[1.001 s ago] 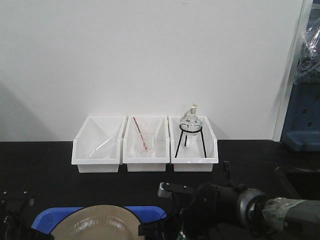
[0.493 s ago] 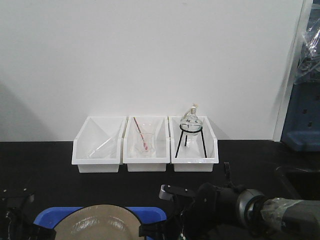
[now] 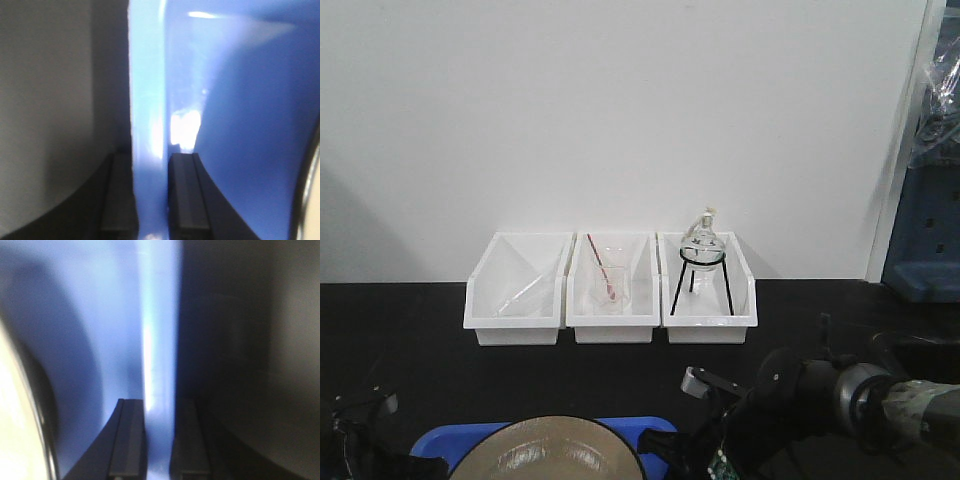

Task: Place disk in tray to left cabinet

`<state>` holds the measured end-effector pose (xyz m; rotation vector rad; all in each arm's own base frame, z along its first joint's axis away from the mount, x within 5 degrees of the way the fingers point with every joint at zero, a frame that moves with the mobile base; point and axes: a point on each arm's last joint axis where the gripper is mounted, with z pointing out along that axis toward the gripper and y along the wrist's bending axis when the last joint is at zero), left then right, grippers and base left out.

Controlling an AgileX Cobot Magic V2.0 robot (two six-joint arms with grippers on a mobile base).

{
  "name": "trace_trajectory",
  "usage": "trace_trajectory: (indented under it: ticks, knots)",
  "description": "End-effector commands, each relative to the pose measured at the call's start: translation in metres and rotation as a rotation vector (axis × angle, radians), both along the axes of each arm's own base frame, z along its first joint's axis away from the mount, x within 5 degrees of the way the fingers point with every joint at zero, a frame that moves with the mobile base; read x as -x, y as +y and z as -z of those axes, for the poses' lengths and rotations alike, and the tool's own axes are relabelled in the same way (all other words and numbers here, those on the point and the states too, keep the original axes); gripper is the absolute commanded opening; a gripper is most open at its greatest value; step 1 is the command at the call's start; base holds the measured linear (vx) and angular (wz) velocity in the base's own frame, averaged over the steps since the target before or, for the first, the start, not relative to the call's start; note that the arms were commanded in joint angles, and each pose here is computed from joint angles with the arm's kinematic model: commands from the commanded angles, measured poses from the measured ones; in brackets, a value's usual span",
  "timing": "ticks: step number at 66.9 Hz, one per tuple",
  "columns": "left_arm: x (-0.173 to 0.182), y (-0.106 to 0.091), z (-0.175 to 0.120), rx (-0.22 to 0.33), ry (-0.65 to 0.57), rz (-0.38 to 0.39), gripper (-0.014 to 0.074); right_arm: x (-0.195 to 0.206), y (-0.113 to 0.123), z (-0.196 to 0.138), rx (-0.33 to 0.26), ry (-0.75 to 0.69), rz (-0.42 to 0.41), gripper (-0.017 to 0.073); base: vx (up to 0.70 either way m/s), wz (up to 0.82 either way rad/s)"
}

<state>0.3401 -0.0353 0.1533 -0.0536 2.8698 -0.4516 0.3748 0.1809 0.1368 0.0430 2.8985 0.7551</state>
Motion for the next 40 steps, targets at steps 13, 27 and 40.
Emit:
trace_trajectory:
  ticks: [13, 27, 40]
  knots:
    - [0.010, -0.031, -0.051, 0.250, -0.027, -0.044, -0.0004, 0.004, -0.007, -0.074, -0.169, -0.084, 0.019, -0.0006, 0.00, 0.00]
    - [0.013, -0.038, -0.070, 0.328, 0.035, 0.006, -0.0003, 0.012, -0.017, -0.107, -0.206, -0.120, 0.025, -0.0006, 0.00, 0.00]
    - [0.002, -0.043, -0.106, 0.388, 0.036, 0.024, -0.0002, 0.020, -0.027, -0.126, -0.235, -0.096, 0.040, -0.0006, 0.00, 0.00]
